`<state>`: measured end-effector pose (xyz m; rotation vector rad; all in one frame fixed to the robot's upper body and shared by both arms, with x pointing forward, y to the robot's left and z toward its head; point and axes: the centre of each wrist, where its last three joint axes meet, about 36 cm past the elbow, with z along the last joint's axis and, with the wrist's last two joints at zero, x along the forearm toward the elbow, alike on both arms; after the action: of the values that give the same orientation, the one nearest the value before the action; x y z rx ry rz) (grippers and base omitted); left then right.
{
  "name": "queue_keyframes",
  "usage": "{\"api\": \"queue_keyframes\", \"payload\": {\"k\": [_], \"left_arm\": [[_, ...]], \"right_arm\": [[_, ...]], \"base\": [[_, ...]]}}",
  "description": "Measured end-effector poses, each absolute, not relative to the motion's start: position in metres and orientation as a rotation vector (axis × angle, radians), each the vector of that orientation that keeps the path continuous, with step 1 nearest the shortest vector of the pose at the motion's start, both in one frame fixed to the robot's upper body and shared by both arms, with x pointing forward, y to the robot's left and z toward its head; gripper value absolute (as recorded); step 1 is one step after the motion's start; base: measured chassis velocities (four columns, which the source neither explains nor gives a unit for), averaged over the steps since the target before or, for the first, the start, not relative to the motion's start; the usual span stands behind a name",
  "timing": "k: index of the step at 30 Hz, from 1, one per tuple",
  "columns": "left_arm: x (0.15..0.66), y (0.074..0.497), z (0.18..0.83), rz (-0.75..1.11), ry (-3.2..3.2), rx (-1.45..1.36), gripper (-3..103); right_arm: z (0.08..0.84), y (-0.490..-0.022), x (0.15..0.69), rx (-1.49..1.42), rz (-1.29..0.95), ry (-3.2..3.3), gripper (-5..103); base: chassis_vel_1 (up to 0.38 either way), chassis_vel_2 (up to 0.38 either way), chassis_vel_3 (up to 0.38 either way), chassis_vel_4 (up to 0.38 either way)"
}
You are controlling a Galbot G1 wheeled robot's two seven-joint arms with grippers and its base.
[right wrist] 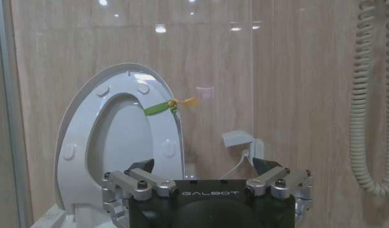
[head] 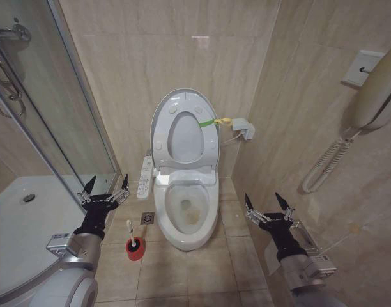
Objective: Open the toilet lid, clean the toilet bowl with a toilet brush, close the toilet lid, and flush.
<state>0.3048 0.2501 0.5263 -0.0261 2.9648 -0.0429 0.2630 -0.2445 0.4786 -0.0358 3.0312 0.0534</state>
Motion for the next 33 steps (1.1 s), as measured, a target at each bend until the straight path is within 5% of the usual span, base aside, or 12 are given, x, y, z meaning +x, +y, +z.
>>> {"api": "queue_keyframes", "payload": {"k": [24,33], "left_arm": [[0.296,0.26,0.492,0.012,2.812,-0.085,100],[0.303,0.274,0.409,-0.013,2.848,-0.213,100]], "right_arm": [[0.479,-0.244,0.263,-0.036,0.053,3.031,100],[0.479,-0.244,0.263,-0.036,0.053,3.031,100]], "base": [[0.0,0.0,0.0,0.0],[0.0,0.0,0.0,0.0]]}}
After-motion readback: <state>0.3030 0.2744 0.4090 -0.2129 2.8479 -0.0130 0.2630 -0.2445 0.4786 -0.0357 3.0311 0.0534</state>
